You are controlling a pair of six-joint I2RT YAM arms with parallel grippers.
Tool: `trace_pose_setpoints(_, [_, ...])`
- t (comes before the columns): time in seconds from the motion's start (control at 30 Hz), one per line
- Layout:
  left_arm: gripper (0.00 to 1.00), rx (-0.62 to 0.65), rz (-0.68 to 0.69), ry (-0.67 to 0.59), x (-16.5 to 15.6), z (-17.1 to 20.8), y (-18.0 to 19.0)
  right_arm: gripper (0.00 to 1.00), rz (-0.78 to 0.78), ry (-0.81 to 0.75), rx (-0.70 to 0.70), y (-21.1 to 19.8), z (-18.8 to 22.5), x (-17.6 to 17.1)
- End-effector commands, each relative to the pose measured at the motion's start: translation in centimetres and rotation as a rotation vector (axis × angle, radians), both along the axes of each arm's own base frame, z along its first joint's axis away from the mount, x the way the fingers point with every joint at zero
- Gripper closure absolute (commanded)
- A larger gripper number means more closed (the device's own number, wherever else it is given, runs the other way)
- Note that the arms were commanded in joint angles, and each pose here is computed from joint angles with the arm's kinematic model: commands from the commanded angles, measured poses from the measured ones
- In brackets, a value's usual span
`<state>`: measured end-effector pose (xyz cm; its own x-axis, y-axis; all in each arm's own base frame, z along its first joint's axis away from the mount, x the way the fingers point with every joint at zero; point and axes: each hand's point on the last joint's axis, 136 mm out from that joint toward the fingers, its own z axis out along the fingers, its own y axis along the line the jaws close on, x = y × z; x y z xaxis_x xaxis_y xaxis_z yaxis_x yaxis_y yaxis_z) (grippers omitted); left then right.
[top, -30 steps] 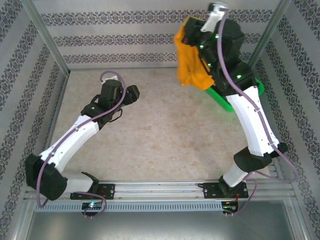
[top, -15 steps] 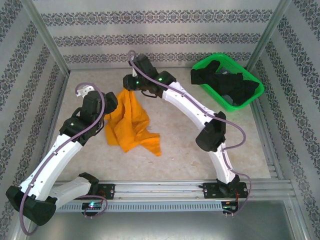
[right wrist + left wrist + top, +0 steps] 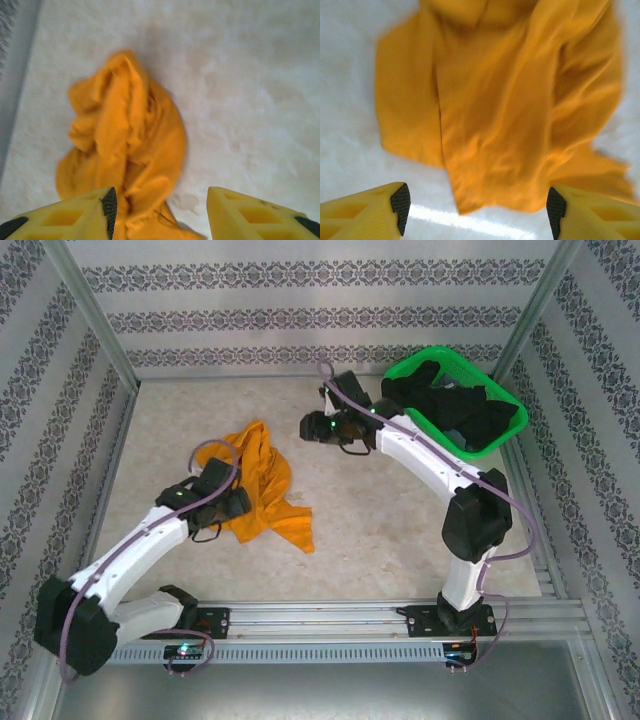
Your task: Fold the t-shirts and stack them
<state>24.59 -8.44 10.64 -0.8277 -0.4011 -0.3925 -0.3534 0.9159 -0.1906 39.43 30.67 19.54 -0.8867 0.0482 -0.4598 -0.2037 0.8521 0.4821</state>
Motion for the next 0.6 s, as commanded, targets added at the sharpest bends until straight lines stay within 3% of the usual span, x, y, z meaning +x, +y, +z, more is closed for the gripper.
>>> trace_pose_setpoints(0.0, [0.26, -0.072, 0.002, 0.058, -0.3, -2.5, -2.4, 0.48, 0.066, 0.086, 0.025, 1.9, -4.2, -1.3])
trace_pose_setpoints(0.2, [0.25, -0.085, 0.036, 0.058, 1.9, -5.9, -3.8, 0.48, 0.087, 0.171, 0.042, 4.7, -8.2, -0.2])
trace_pose_setpoints(0.27, [0.29, -0.083, 0.032, 0.056, 2.6, -6.4, -4.2, 0.48, 0.090, 0.180, 0.035, 5.5, -9.0, 0.7])
trace_pose_setpoints(0.37, [0.52, -0.022, 0.045, 0.077, 2.7, -7.5, -3.4, 0.48, 0.103, 0.206, 0.016, 6.7, -10.7, 1.8])
trace_pose_setpoints(0.4, [0.63, 0.003, 0.055, 0.085, 2.5, -7.8, -2.8, 0.48, 0.110, 0.209, 0.016, 7.3, -11.1, 2.1])
trace_pose_setpoints(0.47, [0.96, 0.046, 0.079, 0.083, 2.0, -7.8, -1.7, 0.48, 0.118, 0.215, 0.002, 8.1, -11.9, 2.6])
trace_pose_setpoints(0.57, [1.00, 0.083, 0.120, 0.042, 1.3, -6.2, 0.2, 0.48, 0.122, 0.247, -0.028, 8.9, -13.6, 2.9])
